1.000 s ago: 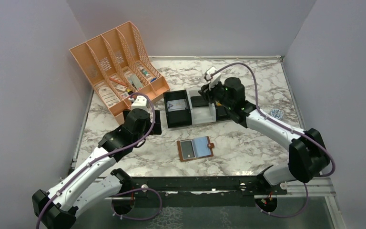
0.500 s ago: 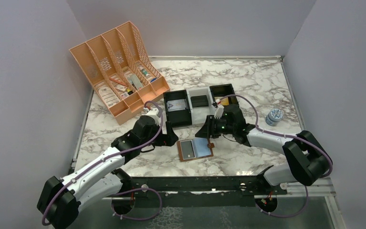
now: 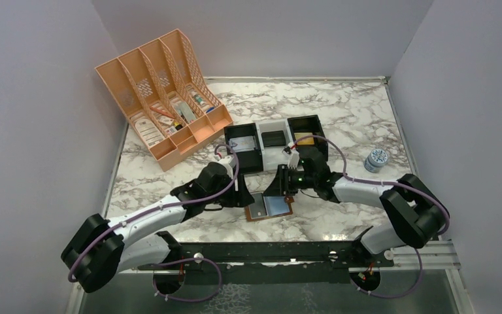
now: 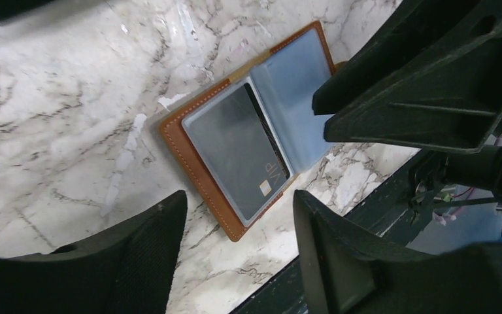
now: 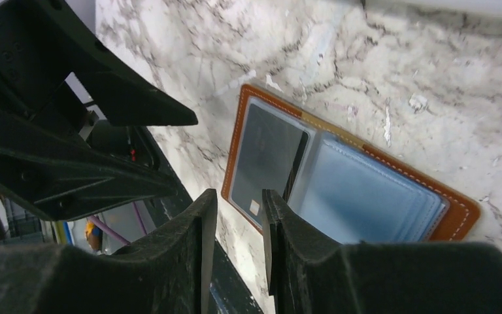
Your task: Take the credit cards out of the card holder
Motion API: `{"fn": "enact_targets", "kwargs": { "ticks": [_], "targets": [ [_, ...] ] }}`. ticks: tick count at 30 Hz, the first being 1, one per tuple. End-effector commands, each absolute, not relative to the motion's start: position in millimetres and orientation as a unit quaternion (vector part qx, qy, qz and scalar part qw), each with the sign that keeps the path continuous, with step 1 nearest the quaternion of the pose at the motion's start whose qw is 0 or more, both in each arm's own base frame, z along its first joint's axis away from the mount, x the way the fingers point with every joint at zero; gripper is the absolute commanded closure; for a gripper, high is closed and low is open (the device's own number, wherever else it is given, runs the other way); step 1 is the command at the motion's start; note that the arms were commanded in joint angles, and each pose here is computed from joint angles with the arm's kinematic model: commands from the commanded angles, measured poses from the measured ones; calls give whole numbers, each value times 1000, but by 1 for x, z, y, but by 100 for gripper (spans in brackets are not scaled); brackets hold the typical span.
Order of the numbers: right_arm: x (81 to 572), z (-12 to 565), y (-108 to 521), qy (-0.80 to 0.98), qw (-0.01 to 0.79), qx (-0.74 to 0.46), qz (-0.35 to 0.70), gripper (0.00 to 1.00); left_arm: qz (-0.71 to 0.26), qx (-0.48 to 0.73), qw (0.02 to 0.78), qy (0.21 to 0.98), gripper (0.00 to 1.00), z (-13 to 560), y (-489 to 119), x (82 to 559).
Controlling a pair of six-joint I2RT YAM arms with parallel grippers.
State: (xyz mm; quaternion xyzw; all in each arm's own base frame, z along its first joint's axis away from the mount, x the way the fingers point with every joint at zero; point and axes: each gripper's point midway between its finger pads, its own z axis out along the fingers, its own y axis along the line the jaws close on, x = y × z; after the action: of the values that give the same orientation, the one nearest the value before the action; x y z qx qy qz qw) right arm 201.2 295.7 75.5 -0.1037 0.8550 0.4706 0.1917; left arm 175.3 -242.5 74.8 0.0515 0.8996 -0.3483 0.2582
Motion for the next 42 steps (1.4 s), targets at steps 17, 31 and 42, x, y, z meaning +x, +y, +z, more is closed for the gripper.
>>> {"fn": "enact_targets", "kwargs": {
  "ticks": [17,31,42],
  "targets": [
    [185,21,299,892,128,-88,424,75,-347,76,246,902,61,56,-277,175],
    [186,12,294,902,126,-62,408,82,-283,62,214,933,78,10,-255,166],
    [188,27,301,893,127,-61,428,99,-247,62,219,942,80,6,-244,168]
  ]
}}
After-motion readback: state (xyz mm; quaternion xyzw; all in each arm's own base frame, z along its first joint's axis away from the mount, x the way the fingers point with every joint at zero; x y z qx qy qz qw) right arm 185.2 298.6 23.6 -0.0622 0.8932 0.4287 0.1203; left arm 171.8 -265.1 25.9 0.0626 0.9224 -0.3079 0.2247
